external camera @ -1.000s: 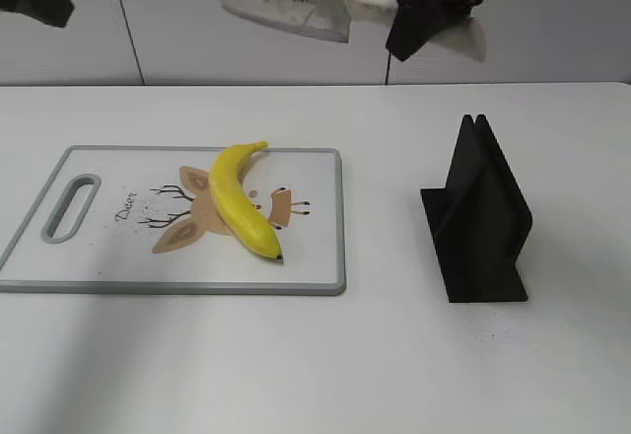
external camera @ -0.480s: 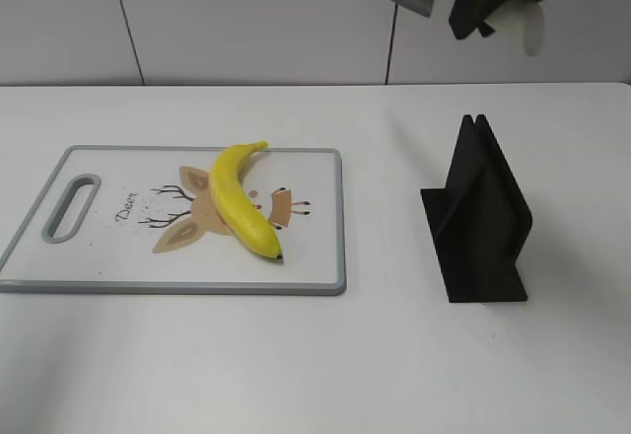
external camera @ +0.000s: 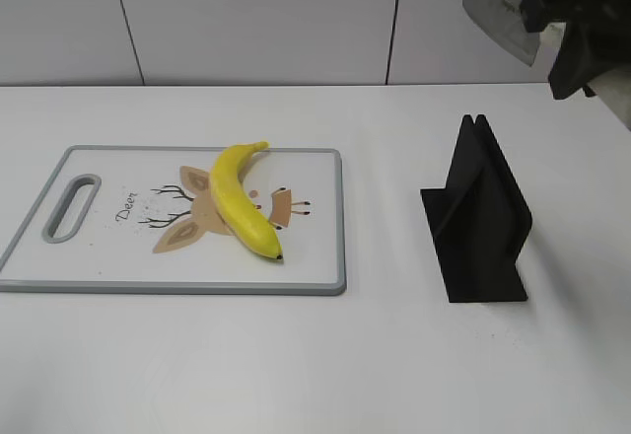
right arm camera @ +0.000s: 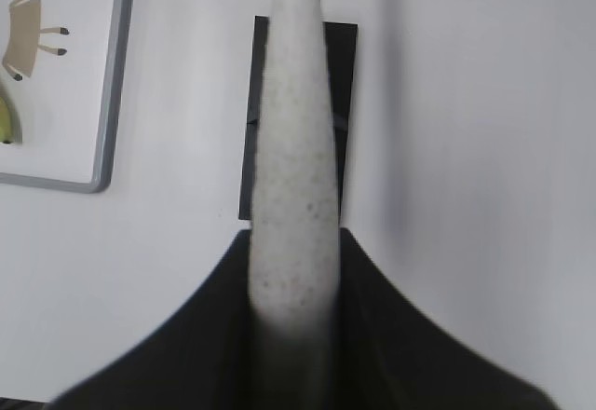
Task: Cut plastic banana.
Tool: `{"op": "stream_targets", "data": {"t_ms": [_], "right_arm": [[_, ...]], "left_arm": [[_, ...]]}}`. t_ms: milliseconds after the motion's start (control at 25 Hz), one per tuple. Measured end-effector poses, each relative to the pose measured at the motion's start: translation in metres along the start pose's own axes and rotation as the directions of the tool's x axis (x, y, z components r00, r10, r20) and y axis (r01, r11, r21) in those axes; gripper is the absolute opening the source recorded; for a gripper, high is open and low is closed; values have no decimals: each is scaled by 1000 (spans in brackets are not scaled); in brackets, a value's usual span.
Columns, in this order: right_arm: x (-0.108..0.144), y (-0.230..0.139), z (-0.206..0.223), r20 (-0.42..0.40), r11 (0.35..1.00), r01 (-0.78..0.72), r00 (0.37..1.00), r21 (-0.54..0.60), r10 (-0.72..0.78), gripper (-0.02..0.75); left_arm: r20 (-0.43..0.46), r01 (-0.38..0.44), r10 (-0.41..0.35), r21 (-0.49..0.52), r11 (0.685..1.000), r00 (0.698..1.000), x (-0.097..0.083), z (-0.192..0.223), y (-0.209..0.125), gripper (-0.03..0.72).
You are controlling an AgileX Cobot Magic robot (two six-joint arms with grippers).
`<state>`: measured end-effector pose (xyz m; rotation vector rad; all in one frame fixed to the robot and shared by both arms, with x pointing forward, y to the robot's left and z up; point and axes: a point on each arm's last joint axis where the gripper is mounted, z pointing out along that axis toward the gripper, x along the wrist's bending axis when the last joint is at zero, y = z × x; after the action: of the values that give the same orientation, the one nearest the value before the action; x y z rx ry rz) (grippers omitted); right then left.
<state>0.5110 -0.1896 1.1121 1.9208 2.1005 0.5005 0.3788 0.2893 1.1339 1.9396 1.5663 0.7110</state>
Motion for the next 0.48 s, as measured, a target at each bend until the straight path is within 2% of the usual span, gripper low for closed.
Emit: {"op": "stream_targets", "data": {"t_ms": [280, 480], "right_arm": [[-6, -23, 12, 3, 1000, -22, 1000, 14, 22, 181], [-7, -30, 24, 4, 999, -22, 1000, 27, 22, 181]], "left_arm": [[-18, -5, 4, -101, 995, 1000, -9, -25, -63, 591], [-21, -8, 5, -130, 992, 1000, -15, -29, -105, 591]]}}
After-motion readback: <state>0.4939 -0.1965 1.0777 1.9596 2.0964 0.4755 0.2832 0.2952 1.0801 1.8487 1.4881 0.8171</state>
